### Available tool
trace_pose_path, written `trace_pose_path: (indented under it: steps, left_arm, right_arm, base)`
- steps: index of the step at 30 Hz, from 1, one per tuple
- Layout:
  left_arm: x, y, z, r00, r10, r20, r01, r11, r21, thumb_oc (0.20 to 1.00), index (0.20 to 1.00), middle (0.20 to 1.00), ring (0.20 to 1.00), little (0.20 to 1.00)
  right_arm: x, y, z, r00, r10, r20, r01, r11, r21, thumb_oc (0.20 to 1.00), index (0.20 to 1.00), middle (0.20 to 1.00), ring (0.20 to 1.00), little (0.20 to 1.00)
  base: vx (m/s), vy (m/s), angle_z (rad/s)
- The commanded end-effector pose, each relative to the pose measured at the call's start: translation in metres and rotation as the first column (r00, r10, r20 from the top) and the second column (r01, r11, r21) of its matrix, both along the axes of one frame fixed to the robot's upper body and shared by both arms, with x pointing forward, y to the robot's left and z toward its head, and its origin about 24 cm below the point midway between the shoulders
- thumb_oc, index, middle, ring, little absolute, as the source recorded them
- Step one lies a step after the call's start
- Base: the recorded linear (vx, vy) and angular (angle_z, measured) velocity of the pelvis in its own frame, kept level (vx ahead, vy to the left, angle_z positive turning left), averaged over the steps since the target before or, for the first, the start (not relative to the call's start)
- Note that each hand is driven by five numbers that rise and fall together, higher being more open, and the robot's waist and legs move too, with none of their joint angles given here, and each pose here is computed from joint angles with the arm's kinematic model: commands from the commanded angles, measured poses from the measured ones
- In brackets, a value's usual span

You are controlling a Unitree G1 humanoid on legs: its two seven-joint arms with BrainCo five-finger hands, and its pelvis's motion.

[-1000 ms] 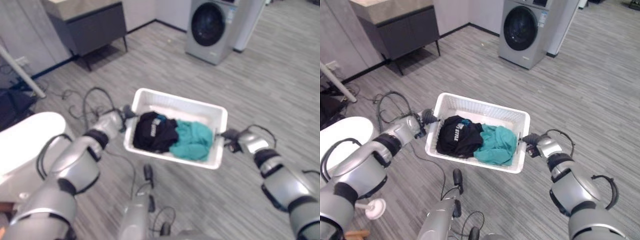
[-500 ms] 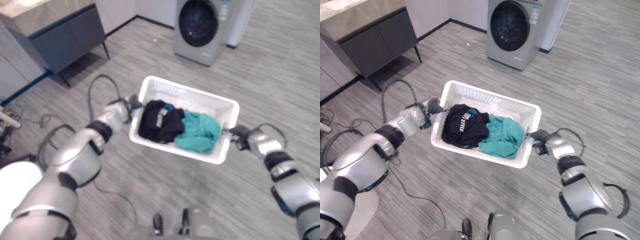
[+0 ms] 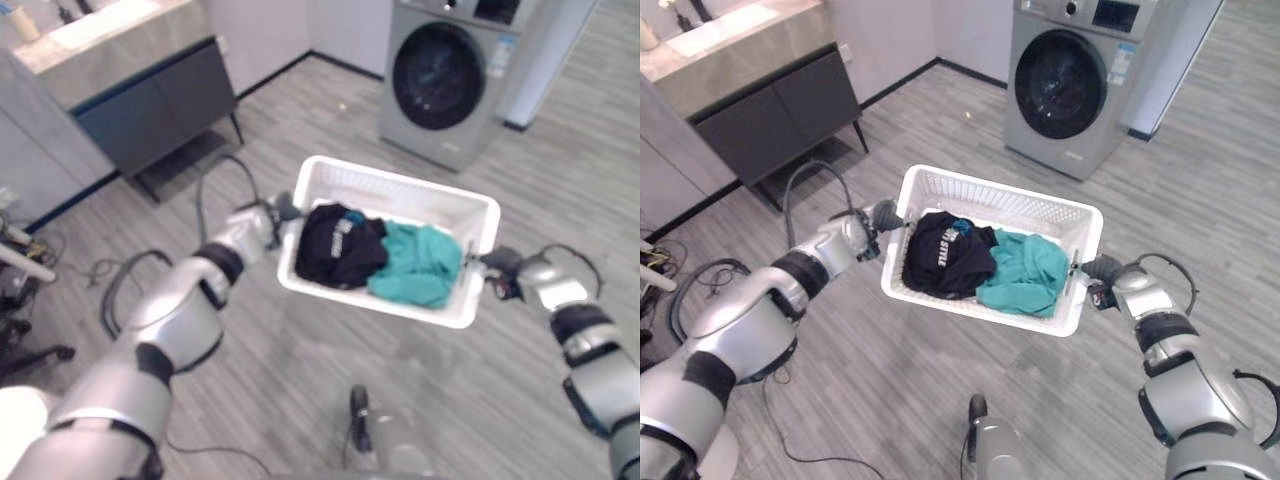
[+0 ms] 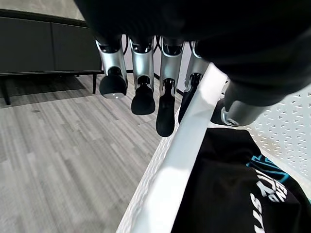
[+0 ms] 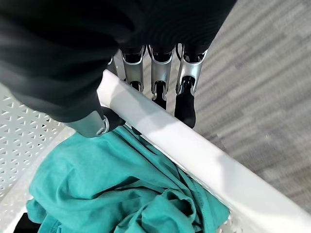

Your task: Grab the laundry basket,head to the washer,open it,put in the laundry and shut it.

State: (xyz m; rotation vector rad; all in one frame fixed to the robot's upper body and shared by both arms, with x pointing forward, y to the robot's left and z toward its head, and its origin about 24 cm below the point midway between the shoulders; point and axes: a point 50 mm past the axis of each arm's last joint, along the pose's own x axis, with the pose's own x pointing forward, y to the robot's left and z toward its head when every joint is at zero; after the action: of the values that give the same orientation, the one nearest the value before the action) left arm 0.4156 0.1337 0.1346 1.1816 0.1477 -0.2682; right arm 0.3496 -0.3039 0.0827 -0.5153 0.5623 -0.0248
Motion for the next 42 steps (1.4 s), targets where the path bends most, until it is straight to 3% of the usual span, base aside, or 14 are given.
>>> trace_pose_path:
  steps: [1, 9, 20, 29, 42]
  left_arm:
    - [0.004, -0.02, 0.027, 0.987, -0.099, 0.13, 0.102, 0.995, -0.017, 0.2, 0.2, 0.2, 0.2, 0.2]
    - [0.007, -0.008, 0.046, 0.985, -0.068, 0.156, 0.073, 0.997, -0.029, 0.2, 0.2, 0.2, 0.2, 0.2]
    - [0.006, -0.032, 0.062, 0.969, -0.134, 0.21, 0.15, 0.986, -0.066, 0.2, 0.2, 0.2, 0.2, 0.2]
    - [0.007, -0.007, 0.061, 0.973, -0.072, 0.217, 0.09, 0.993, -0.074, 0.2, 0.2, 0.2, 0.2, 0.2]
    - [0.007, -0.008, 0.053, 0.974, -0.061, 0.218, 0.081, 0.993, -0.086, 0.2, 0.2, 0.2, 0.2, 0.2]
  right_arm:
    - [0.017, 0.017, 0.037, 0.98, 0.09, 0.175, -0.094, 0.995, 0.017, 0.2, 0.2, 0.2, 0.2, 0.2]
    - [0.023, 0.022, 0.04, 0.979, 0.053, 0.195, -0.066, 0.996, 0.06, 0.2, 0.2, 0.2, 0.2, 0.2]
    - [0.016, 0.034, 0.04, 0.955, 0.102, 0.279, -0.136, 0.985, 0.105, 0.2, 0.2, 0.2, 0.2, 0.2]
    - [0.035, 0.08, 0.048, 0.931, 0.185, 0.314, -0.24, 0.959, 0.149, 0.2, 0.2, 0.2, 0.2, 0.2]
    - [0.035, 0.058, 0.066, 0.932, 0.173, 0.319, -0.206, 0.976, 0.074, 0.2, 0.2, 0.2, 0.2, 0.2]
  base:
    - [0.41, -0.141, 0.07]
    - [0.3, -0.288, -0.2]
    - [0.39, 0.009, -0.28]
    - [0.51, 0.137, -0.36]
    - [0.35, -0.137, 0.39]
